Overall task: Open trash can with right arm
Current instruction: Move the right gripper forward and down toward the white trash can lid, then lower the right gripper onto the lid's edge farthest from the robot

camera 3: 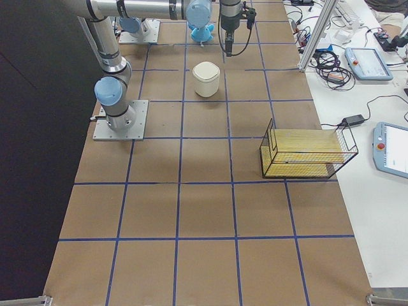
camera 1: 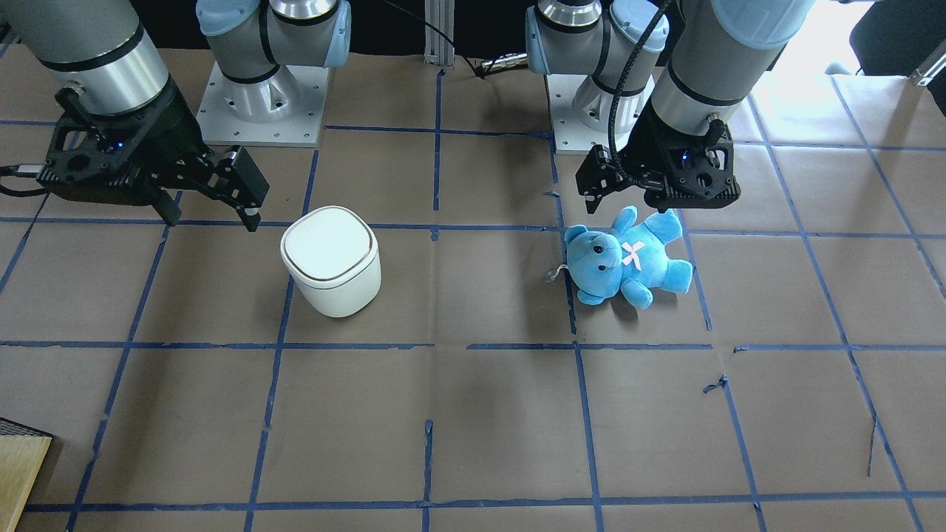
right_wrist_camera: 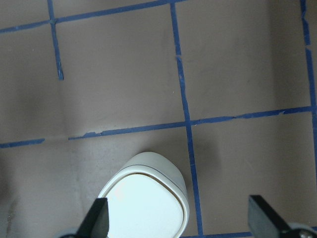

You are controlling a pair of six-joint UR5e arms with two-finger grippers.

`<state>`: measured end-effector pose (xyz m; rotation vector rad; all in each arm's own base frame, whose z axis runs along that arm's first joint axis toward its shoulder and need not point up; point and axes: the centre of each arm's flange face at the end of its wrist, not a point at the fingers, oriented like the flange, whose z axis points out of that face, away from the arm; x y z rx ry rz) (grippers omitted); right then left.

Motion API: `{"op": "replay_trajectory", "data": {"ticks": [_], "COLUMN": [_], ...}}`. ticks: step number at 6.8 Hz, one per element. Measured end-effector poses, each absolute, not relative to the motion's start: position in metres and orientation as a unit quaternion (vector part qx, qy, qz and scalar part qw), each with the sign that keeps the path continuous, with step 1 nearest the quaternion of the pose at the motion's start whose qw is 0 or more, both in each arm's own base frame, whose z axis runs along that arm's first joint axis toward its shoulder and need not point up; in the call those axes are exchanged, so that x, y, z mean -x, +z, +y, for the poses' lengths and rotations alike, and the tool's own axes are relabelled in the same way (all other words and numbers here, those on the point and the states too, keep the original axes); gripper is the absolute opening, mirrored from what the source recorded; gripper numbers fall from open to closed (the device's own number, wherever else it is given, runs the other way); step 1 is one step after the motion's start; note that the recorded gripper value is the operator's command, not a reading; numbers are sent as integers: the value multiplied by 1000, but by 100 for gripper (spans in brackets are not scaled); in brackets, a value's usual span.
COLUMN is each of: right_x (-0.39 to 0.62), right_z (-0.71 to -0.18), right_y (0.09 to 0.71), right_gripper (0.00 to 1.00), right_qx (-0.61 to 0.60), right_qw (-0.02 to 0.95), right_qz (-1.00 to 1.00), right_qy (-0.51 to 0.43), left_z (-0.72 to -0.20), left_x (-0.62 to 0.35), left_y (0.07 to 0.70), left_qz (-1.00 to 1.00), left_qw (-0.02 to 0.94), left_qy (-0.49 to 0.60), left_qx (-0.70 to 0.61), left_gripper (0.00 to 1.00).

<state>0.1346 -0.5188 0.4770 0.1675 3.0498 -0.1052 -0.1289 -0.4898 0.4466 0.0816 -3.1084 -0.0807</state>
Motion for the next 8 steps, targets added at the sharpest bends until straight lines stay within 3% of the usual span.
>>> {"op": "replay_trajectory", "data": {"ticks": [1, 2, 3, 4, 8], "right_x": [-154, -170, -180, -189, -203], "right_z": [-514, -513, -517, -521, -513], "right_y": [457, 436, 417, 397, 332], "right_gripper": [48, 17, 9, 8, 8], "right_qx": [-37, -25, -19, -12, -5], "right_qw": [42, 41, 41, 42, 36], "right_qz": [998, 999, 999, 998, 995], "right_qy": [-18, -2, 15, 34, 96], "left_z": [-490, -490, -490, -490, -490], "left_x": [129, 129, 129, 129, 129], "left_y": [447, 447, 447, 447, 447], "left_qz": [-999, -999, -999, -999, -999], "left_qw": [16, 16, 16, 16, 16], "left_qy": [-26, -26, -26, -26, -26], "left_qx": [-26, -26, -26, -26, -26], "left_gripper": [100, 100, 100, 100, 100]}}
